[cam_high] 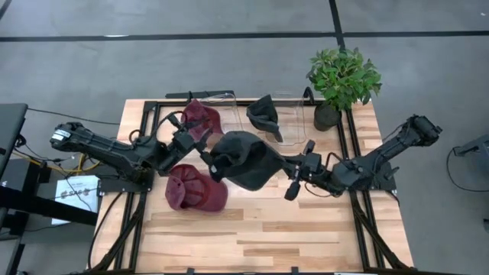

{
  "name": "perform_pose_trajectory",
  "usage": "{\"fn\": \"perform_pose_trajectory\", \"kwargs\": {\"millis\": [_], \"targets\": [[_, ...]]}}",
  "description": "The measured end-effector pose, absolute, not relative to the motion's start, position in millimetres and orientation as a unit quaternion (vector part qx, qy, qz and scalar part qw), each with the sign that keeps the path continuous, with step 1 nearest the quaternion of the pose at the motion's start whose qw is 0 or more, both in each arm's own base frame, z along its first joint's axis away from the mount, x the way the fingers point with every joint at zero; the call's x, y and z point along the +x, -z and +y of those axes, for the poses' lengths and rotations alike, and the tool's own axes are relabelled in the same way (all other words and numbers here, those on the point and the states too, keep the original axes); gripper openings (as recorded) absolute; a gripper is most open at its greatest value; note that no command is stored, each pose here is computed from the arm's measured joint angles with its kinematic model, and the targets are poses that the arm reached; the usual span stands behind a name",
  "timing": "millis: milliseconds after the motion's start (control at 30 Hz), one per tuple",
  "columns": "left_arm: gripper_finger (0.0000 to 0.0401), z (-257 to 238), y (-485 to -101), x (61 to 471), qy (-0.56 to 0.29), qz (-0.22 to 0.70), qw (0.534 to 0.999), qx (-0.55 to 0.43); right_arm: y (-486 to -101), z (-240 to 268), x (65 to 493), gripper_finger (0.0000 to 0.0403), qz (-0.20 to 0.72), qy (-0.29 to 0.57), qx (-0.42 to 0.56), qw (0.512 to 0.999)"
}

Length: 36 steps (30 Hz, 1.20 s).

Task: Pick & Place hat
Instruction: Put the black cap in the right transparent bin

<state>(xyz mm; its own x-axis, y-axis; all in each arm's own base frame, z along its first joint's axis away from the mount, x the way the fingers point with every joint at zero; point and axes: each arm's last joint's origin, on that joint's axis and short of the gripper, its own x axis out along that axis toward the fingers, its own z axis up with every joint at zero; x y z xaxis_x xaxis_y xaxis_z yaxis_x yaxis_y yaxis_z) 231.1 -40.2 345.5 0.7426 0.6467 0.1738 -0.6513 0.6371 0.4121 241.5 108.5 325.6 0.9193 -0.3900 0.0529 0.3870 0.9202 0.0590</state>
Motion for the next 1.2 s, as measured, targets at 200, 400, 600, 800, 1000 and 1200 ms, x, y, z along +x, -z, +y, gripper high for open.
{"fn": "perform_pose_trajectory", "kwargs": {"millis": [200, 400, 600, 800, 1000, 1200], "targets": [[0.0131, -33.1, -337.5, 243.5, -0.35, -0.008, 0.91, 0.224, -324.7, 99.1, 248.3, 0.0001, -0.035, 0.187, 0.034, 0.981], [0.0131, -30.8, -336.9, 248.4, -0.35, -0.024, 0.911, 0.218, -317.1, 96.3, 256.3, 0.0001, -0.023, 0.195, 0.036, 0.98], [0.0131, -28.0, -342.5, 245.7, -0.36, -0.044, 0.908, 0.208, -308.2, 100.5, 263.6, 0.0001, -0.011, 0.174, 0.028, 0.984], [0.0131, -16.0, -344.4, 245.9, -0.385, -0.05, 0.9, 0.2, -307.0, 102.6, 266.2, 0.0001, -0.015, 0.151, 0.03, 0.988], [0.0131, -4.5, -345.8, 246.9, -0.383, -0.08, 0.907, 0.158, -308.4, 103.6, 266.6, 0.0001, -0.021, 0.129, 0.036, 0.991], [0.0131, -1.8, -347.3, 248.6, -0.336, -0.123, 0.927, 0.111, -308.5, 103.4, 267.6, 0.0001, -0.021, 0.107, 0.037, 0.993]]}}
